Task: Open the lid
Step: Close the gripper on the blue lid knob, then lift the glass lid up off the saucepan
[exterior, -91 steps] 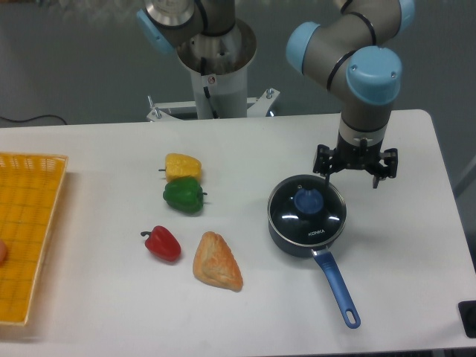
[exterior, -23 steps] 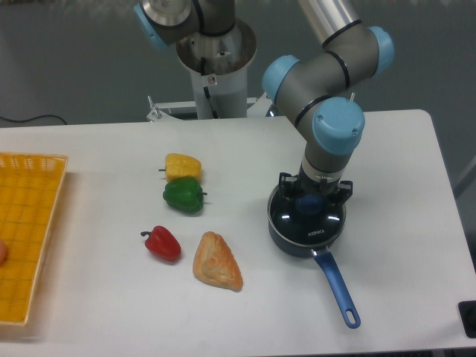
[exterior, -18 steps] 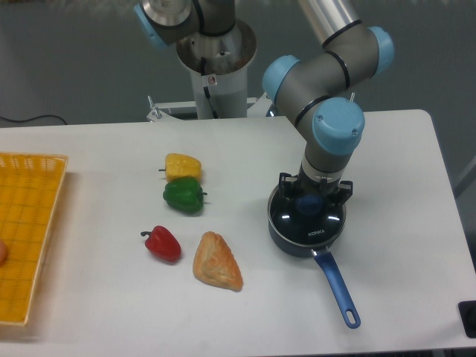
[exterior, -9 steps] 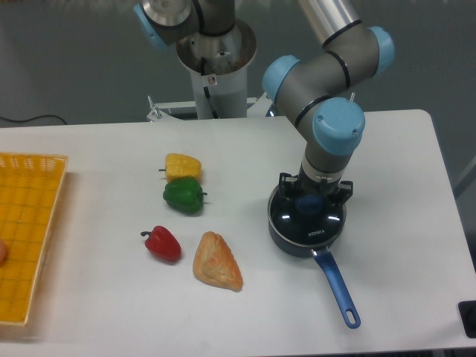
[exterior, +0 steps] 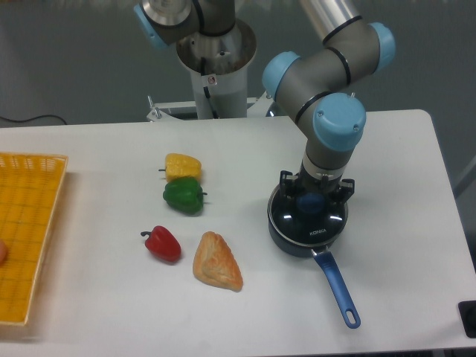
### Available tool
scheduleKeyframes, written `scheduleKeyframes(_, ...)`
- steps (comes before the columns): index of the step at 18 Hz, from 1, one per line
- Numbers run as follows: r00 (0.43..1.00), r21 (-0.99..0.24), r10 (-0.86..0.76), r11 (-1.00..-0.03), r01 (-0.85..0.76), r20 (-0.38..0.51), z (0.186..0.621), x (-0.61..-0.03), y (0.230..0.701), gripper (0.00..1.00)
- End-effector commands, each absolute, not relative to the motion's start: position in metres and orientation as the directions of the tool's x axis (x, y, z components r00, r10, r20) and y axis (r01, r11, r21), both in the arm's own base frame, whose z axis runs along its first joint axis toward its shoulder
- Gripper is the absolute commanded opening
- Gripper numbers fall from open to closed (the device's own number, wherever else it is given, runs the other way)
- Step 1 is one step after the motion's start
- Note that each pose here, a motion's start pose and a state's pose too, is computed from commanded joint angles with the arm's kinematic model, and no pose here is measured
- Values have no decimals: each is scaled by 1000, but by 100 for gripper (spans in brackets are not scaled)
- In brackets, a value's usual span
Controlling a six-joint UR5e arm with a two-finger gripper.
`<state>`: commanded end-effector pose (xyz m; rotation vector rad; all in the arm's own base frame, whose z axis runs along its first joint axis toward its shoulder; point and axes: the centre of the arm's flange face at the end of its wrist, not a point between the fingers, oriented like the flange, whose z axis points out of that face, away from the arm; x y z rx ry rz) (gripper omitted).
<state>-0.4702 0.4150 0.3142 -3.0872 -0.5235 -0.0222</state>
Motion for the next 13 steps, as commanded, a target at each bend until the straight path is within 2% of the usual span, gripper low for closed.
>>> scheduleKeyframes(6, 973, 30, 230, -973, 229, 31, 328, -478, 410, 37)
scheduleKeyframes(13, 991, 39, 135, -990, 134, 15, 337, -498, 380, 37)
